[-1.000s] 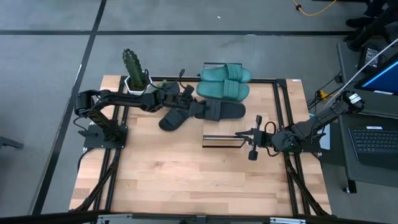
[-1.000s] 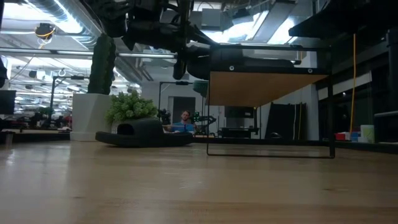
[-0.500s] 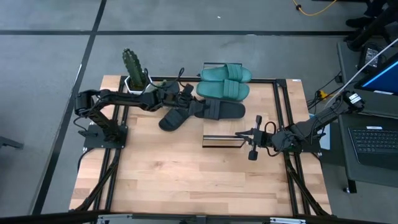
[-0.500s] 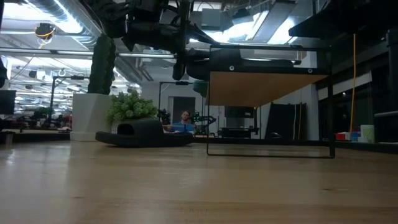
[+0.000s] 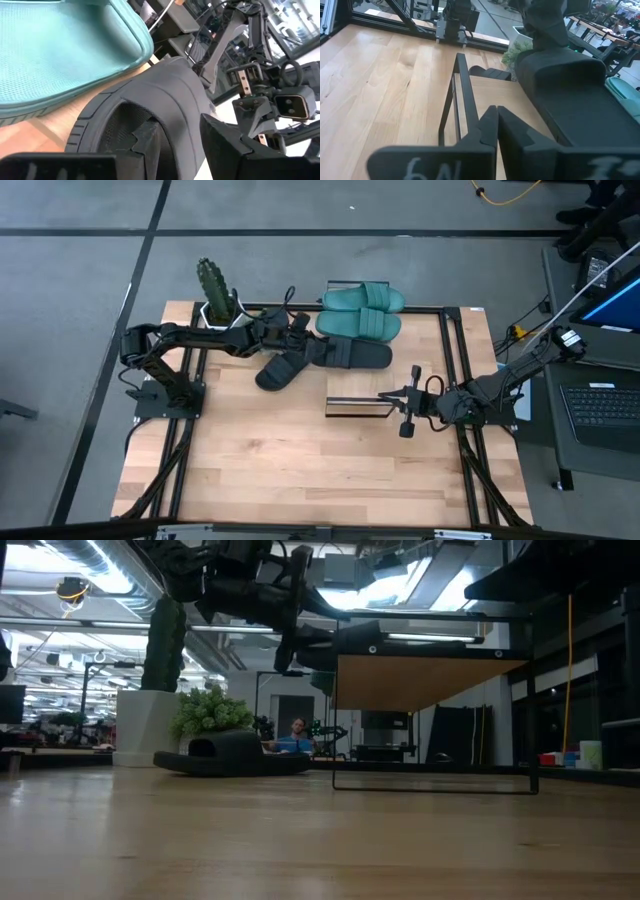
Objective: Pick and place slides into the shelf
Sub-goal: Put the bottom black slide on the shelf
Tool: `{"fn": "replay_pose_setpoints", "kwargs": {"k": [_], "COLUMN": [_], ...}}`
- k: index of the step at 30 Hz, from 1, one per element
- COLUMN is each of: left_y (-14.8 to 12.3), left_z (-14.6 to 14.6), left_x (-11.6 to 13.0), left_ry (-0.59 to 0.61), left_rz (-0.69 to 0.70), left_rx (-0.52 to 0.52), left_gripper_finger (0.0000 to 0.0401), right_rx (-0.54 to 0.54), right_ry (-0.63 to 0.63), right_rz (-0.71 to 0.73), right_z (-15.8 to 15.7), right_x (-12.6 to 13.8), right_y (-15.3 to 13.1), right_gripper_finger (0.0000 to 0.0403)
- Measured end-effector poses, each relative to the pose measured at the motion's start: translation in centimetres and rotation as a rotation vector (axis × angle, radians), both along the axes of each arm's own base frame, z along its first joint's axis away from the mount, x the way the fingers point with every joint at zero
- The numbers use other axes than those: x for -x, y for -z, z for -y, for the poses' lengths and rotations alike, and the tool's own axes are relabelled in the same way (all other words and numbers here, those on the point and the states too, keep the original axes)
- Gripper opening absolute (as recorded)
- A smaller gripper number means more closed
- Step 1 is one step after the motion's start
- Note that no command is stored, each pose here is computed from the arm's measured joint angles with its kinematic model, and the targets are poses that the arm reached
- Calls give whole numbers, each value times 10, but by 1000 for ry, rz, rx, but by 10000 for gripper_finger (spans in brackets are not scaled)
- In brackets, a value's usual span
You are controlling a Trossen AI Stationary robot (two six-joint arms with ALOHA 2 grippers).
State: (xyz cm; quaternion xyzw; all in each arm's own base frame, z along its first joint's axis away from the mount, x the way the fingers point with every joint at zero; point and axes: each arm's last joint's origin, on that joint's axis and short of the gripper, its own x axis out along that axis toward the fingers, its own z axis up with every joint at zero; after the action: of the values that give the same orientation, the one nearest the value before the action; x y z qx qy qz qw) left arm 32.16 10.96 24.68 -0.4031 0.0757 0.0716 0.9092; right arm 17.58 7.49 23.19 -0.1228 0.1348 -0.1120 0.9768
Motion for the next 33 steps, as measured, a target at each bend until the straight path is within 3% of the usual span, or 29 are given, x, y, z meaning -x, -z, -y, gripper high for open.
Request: {"fn": "replay_pose_setpoints", "kwargs": {"k": [11,25,33], "left_y": [4,-7,-14], "left_z": [-1,-1,-7], "left_x": [2,3,2], "left_ry": [-4,44,6], "left_rz": [-54,-45,-204], "left_rx": [-47,-113,-215], "left_gripper_finger": [128,128,128], "right_rx": [1,1,-18], "right_ry": [0,1,6], "right_rz": [-3,-4,-2], "right_z": [0,0,0], "right_x": [0,0,0], "right_y": [0,0,1], "right_gripper_finger": [24,10,27]}}
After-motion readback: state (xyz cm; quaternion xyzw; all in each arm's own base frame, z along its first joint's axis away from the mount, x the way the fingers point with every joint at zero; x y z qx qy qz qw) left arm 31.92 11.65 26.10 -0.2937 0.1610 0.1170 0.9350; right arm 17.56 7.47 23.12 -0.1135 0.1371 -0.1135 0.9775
